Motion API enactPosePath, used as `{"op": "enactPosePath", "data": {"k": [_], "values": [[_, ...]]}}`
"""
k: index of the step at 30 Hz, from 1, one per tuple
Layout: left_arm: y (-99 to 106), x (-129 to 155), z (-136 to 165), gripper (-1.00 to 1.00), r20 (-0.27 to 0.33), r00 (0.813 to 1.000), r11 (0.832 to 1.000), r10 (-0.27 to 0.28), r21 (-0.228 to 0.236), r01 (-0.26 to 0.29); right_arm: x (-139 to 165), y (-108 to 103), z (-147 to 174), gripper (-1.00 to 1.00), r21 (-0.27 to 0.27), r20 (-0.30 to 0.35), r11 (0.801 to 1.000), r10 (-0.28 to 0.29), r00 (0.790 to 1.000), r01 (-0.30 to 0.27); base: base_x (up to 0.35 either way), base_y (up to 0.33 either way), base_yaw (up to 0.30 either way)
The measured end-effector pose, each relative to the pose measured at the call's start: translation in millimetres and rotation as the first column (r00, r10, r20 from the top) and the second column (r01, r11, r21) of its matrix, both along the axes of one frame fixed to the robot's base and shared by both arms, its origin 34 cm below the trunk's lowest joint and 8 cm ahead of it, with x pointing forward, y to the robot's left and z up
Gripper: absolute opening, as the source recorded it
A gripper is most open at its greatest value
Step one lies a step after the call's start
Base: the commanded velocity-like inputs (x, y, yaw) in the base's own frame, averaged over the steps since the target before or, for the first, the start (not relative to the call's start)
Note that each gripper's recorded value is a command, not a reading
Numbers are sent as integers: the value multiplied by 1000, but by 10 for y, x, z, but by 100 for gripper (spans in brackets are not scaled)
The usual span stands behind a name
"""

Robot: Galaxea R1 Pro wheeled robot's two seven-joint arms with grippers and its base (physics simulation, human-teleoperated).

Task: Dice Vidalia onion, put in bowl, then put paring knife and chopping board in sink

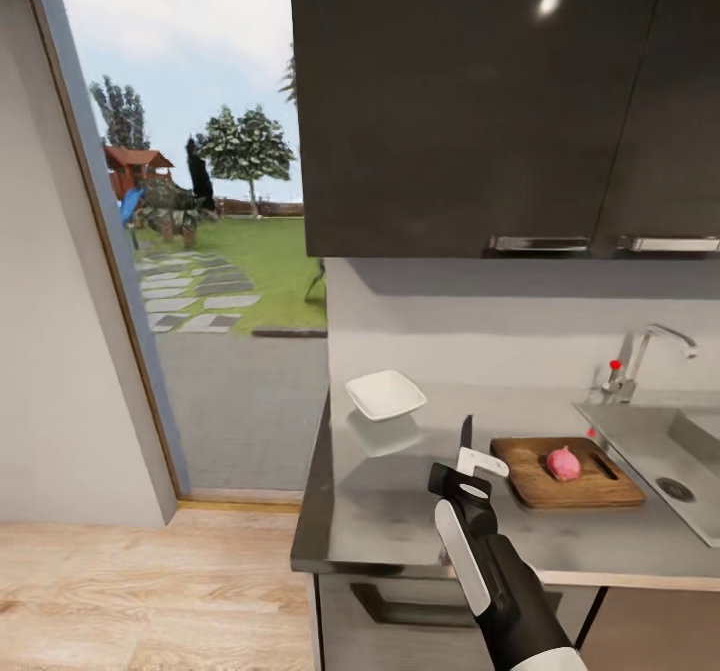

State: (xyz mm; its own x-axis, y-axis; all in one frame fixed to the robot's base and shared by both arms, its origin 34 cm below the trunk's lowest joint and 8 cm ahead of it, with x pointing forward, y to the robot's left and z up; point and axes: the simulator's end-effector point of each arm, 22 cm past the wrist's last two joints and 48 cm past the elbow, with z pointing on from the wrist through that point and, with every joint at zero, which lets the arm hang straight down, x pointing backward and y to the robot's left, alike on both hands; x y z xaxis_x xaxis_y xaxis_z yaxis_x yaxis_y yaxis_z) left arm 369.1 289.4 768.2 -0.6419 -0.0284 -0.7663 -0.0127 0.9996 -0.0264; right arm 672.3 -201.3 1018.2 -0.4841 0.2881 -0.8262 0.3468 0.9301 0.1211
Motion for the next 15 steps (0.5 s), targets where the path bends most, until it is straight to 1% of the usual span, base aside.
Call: {"op": "enactPosePath", "data": {"k": [10, 15], "values": [[-2, 28, 32, 100, 12, 1000, 1000, 0, 0, 0, -3, 0, 69, -100, 0, 12, 1000, 0, 1000, 0, 0, -277, 217], [2, 43, 48, 100, 19, 1000, 1000, 0, 0, 0, -4, 2, 104, -100, -1, 19, 1000, 1, 1000, -1, -48, -278, 205]]}}
